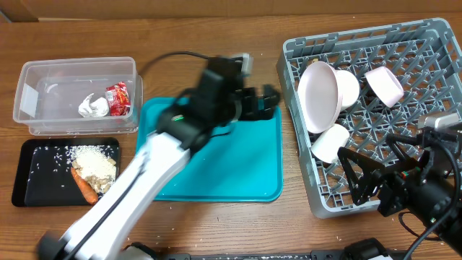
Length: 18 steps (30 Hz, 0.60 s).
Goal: Sort waste into correct bins and load items into the dishwasher
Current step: 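Set the plate upright in the rack and release it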
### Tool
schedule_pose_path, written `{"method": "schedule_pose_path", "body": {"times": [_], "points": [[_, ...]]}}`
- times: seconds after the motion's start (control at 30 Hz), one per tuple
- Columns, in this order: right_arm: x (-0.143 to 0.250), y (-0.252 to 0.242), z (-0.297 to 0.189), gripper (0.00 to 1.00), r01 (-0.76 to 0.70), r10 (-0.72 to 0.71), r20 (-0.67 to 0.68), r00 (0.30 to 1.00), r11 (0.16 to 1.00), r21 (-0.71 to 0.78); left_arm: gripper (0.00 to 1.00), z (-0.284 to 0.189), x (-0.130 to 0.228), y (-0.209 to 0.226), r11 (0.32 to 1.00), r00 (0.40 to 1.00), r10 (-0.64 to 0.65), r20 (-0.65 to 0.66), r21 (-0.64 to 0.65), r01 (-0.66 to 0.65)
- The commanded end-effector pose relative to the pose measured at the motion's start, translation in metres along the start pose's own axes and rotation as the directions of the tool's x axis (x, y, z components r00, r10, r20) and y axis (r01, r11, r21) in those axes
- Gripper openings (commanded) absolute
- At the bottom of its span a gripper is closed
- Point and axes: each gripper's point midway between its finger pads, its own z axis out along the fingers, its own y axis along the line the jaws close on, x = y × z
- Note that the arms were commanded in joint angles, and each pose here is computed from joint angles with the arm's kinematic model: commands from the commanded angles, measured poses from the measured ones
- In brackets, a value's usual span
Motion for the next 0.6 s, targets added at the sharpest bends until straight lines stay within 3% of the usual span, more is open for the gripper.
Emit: {"method": "schedule_pose_path", "body": {"times": [0.0,0.13,0.27,0.57], "points": [[-0.002,0.002,-0.002,1.0,0.008,-0.008,0.013,1.0,1.0,-0.006,1.0,-0.101,-0.041,0.024,0.964,0.966,0.176,0.188,-0.233,-0.13],[-0.002,0.002,-0.002,1.0,0.008,-0.008,0.013,1.0,1.0,-0.006,1.0,-0.189,-0.027,0.066,0.878,0.955,0.201,0.216,-0.471,-0.078],[-0.002,0.002,-0.002,1.0,0.008,-0.008,0.013,1.0,1.0,-0.006,1.0,-0.24,-0.007,0.079,0.829,0.942,0.231,0.245,-0.557,-0.058],[-0.003,0.002,-0.002,1.0,0.007,-0.007,0.012,1.0,1.0,-0.005,1.0,-0.264,0.019,0.085,0.815,0.949,0.226,0.22,-0.576,-0.06]]}}
